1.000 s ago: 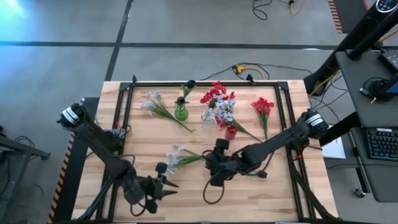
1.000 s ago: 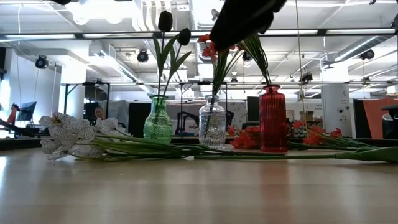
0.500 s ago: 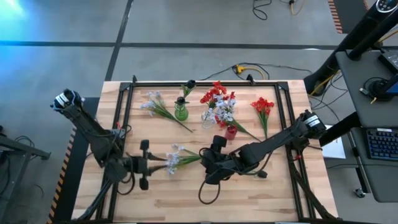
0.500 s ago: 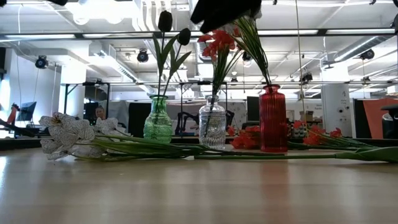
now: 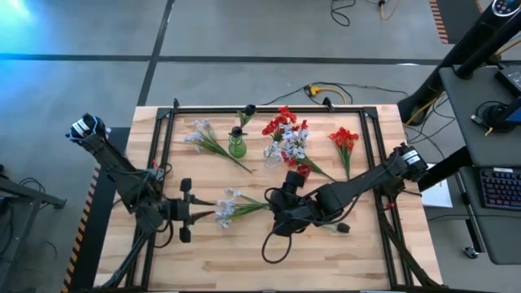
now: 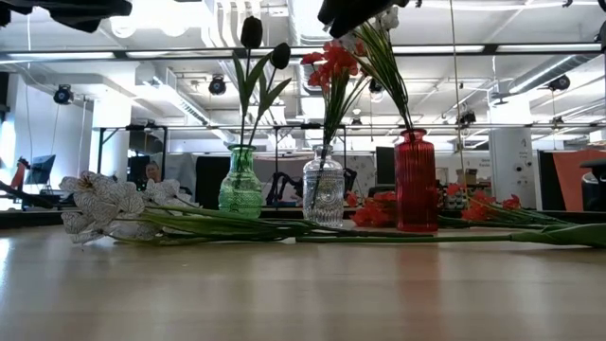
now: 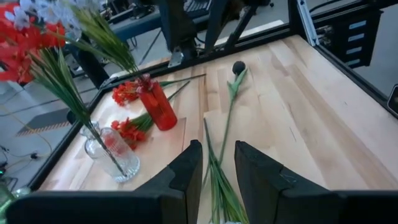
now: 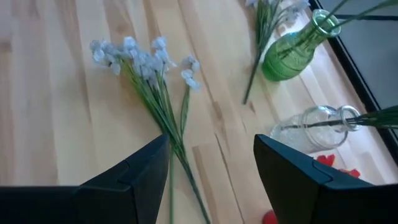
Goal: Sort flowers into vase by color
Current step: Put the bottom white flowers into the red vase
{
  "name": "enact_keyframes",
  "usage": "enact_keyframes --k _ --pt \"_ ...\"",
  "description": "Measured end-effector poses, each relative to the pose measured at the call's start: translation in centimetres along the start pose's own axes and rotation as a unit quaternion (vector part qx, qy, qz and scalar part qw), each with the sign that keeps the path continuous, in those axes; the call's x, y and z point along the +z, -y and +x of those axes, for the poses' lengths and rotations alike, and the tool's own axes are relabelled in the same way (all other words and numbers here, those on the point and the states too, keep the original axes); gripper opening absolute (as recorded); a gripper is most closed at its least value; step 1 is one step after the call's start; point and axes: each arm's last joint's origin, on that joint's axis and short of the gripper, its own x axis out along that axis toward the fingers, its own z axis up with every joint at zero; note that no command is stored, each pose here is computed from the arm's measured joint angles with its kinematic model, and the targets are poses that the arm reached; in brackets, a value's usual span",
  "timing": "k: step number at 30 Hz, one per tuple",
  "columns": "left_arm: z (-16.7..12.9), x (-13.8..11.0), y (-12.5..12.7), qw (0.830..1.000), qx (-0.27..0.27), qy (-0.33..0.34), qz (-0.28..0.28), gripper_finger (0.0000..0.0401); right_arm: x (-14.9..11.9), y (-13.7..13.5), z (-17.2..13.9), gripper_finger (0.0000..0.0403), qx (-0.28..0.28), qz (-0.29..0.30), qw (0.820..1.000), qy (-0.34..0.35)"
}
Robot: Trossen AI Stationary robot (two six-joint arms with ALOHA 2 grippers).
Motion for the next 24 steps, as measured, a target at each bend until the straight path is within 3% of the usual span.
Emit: enact_keyframes --k 4,12,19,24 --pt "0.0 0.2 0.0 1.0 0.005 0.004 0.027 0.0077 -0.4 0.2 0.7 0.0226 -0.01 -0.009 1.0 -0.006" --pt "-0.1 1.6 -0.7 0.995 0.068 0.014 0.074 0.0077 -1.3 -0.9 2.8 0.0226 -0.014 -0.045 0.999 -0.015" --pt "-0.1 2.2 -0.6 0.997 0.026 0.018 0.077 0.0077 -1.7 -2.1 4.6 0.0226 -0.013 -0.078 0.997 -0.016" --pt "0.0 1.9 -0.5 0.996 0.027 0.014 0.081 0.0077 -1.9 -2.2 5.6 0.0226 -0.017 -0.069 0.997 -0.025"
